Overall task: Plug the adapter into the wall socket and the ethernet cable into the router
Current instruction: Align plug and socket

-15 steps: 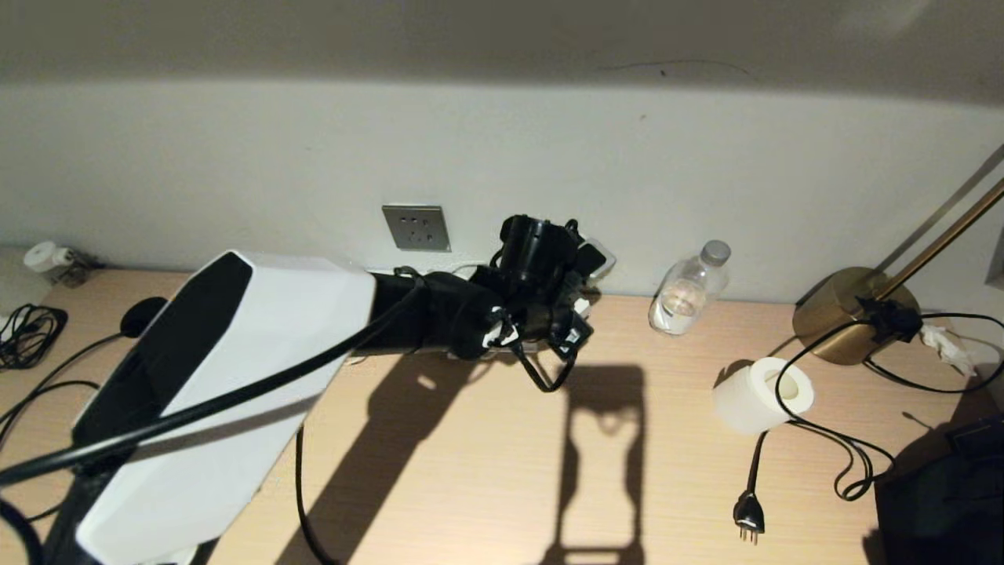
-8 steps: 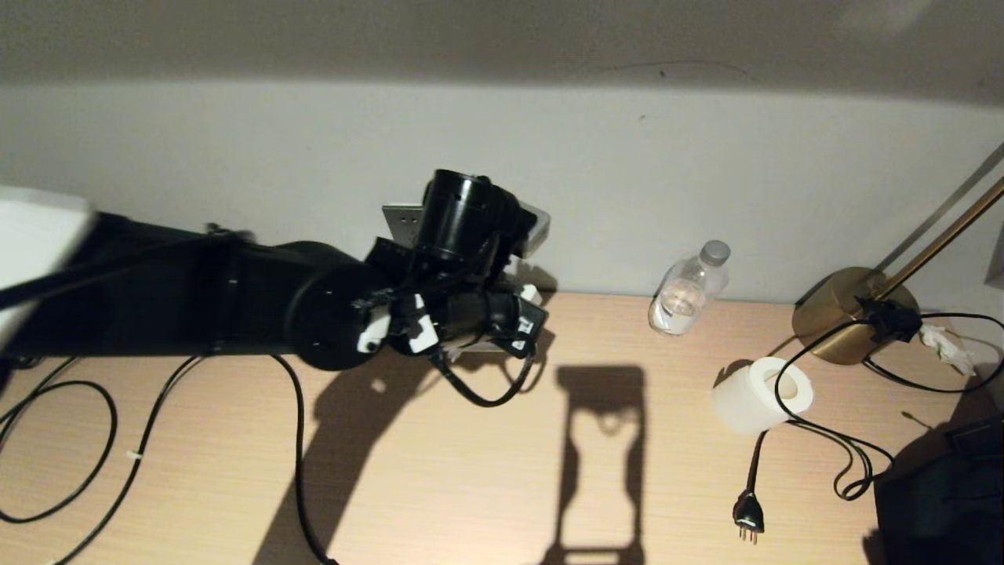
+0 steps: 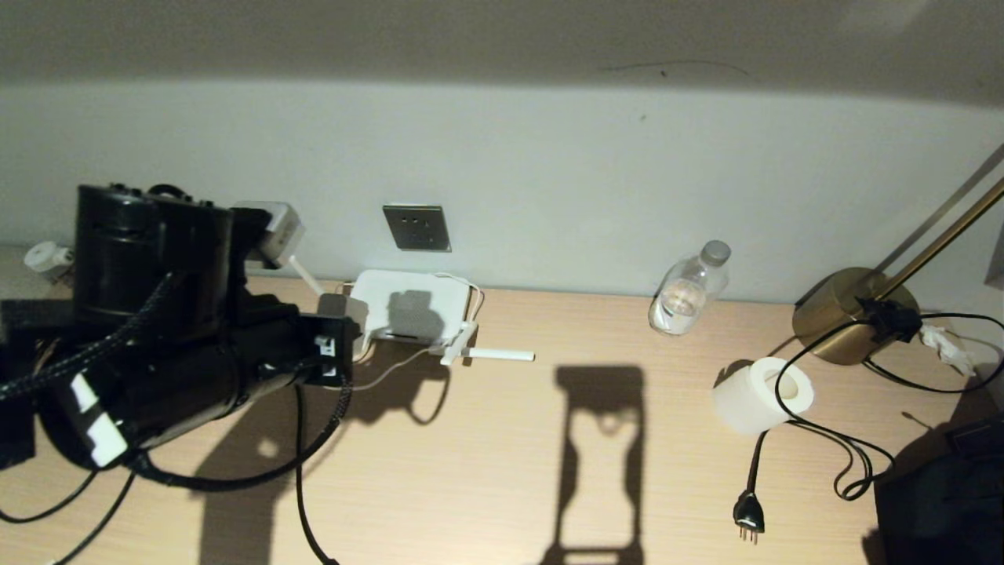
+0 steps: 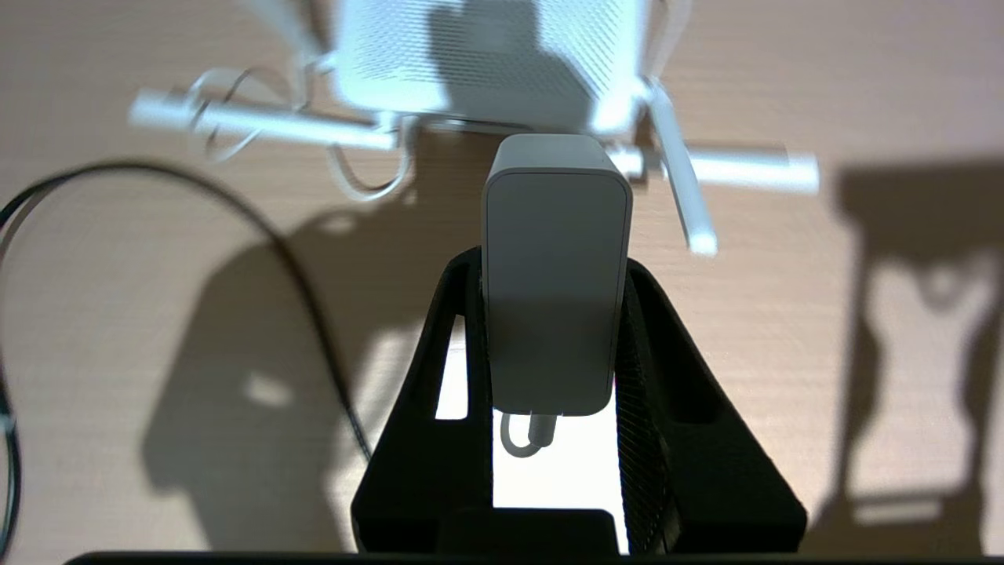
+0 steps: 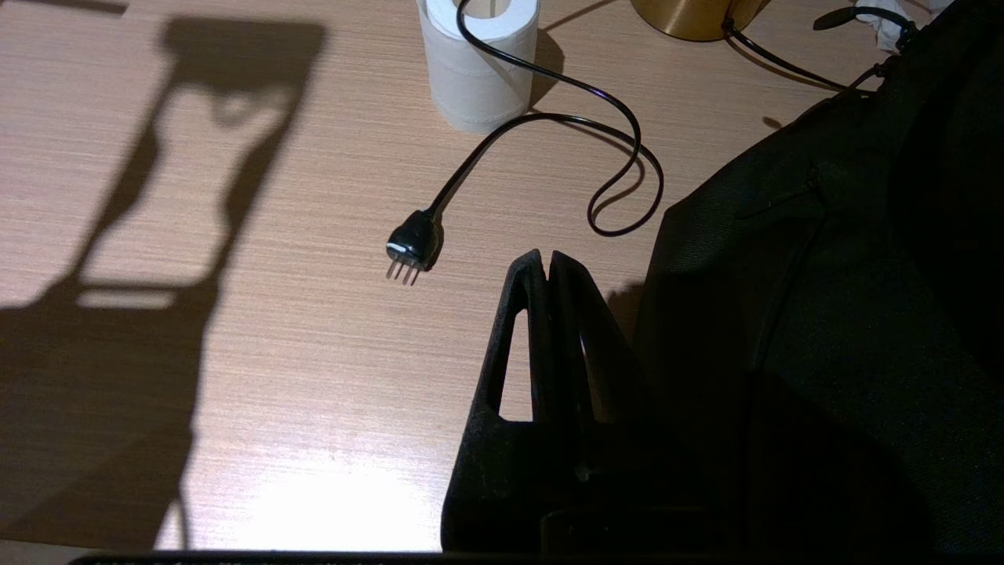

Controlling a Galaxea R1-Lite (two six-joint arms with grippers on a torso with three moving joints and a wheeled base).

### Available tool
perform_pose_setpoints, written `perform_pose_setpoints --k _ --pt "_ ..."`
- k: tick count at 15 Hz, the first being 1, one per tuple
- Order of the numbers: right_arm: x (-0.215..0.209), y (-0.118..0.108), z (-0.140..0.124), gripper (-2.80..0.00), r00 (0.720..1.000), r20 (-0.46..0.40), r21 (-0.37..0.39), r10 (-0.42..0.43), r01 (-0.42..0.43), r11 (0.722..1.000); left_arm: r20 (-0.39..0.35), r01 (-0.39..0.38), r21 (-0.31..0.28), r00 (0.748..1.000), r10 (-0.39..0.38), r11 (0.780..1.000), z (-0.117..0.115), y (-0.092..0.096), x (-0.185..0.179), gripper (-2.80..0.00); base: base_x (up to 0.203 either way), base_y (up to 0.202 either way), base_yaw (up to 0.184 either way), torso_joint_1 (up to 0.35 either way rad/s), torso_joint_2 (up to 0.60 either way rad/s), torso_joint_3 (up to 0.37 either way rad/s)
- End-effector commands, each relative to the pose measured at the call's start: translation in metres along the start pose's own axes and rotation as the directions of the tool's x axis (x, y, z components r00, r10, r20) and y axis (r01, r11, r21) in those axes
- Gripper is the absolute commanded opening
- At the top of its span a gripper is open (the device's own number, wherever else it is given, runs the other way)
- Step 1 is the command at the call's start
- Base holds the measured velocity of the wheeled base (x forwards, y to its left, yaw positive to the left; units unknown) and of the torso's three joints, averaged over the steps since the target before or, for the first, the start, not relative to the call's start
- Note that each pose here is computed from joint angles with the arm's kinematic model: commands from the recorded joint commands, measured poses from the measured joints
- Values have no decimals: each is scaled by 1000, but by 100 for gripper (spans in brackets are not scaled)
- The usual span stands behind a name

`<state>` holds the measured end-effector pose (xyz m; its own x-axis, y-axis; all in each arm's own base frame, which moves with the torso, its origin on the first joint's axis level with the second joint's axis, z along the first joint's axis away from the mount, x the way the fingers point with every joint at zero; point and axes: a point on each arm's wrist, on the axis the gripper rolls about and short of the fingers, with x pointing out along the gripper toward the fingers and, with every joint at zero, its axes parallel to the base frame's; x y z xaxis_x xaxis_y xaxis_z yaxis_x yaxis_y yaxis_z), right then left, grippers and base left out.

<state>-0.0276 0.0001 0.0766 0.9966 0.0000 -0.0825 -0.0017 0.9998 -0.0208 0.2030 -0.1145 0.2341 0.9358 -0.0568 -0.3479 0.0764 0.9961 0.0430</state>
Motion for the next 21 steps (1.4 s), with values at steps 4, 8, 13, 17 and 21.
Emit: perform_pose_setpoints --k 4,8,13,17,21 --pt "0 0 0 -280 1000 0 0 1 -1 1000 114 -78 -122 989 92 989 -18 22 16 -280 0 0 0 0 0 0" --pt "0 0 0 -280 1000 0 0 0 0 1000 159 -56 -142 984 79 988 -30 12 45 -280 0 0 0 0 0 0" --pt "0 0 0 -280 1000 -1 0 1 -1 1000 302 12 -178 952 43 984 -36 -5 100 -280 0 0 0 0 0 0" --pt "0 0 0 -280 1000 0 0 1 -1 1000 391 64 -159 920 3 985 -30 -7 130 -280 0 0 0 0 0 0" --pt "0 0 0 -280 1000 0 0 2 -2 1000 459 74 -138 888 -3 988 -33 -10 157 -280 0 0 0 0 0 0"
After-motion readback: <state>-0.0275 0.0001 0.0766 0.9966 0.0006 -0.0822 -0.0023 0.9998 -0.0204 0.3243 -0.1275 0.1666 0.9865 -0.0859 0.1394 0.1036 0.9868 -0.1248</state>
